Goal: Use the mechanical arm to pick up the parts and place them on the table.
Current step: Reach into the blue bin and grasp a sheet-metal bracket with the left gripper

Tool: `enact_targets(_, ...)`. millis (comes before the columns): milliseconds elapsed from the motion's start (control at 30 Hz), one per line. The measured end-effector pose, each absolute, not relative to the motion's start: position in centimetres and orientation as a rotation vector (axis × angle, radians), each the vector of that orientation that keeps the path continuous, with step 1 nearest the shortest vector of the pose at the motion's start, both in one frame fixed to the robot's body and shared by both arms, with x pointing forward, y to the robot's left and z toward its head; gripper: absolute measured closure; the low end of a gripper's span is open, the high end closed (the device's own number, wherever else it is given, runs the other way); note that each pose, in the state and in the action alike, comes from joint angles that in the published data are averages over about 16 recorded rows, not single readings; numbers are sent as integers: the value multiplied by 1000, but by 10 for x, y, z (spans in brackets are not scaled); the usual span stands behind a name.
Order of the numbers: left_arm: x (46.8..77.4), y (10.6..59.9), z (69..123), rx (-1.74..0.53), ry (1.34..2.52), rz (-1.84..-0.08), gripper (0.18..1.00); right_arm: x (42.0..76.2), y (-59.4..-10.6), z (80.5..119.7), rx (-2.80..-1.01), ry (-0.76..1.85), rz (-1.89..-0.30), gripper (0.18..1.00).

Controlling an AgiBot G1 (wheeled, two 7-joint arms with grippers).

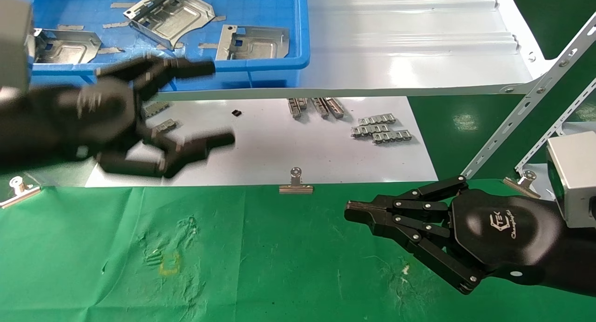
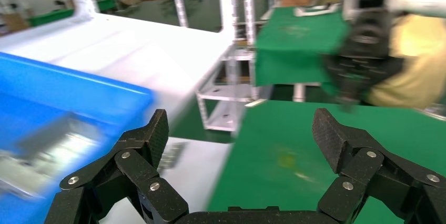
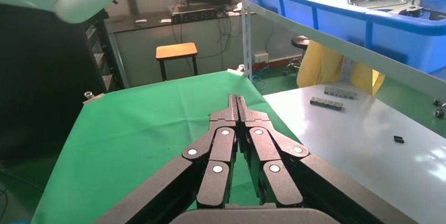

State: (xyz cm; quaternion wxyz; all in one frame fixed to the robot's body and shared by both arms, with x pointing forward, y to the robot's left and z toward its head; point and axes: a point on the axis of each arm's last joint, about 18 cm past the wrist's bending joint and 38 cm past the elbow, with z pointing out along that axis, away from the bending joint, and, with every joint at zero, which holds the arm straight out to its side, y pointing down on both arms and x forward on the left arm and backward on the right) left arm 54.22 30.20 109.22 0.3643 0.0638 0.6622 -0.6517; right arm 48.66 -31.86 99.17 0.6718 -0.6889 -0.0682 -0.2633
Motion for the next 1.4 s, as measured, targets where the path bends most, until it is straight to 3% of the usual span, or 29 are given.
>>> enact_targets(367, 633, 322, 1180, -174, 1537, -1509, 183, 487, -319, 992, -1552, -154, -593, 987)
enact_targets(600, 668, 344, 1200, -364, 1436, -1394, 183, 487, -319, 992, -1552, -154, -593, 987)
enact_targets(1033, 691, 361, 1208, -505, 1370, -1262, 199, 487, -319, 992, -1552, -154, -593, 976)
enact_targets(1400, 694, 358, 1206, -534, 1392, -1249, 305, 487, -319, 992, -1552, -154, -593, 893)
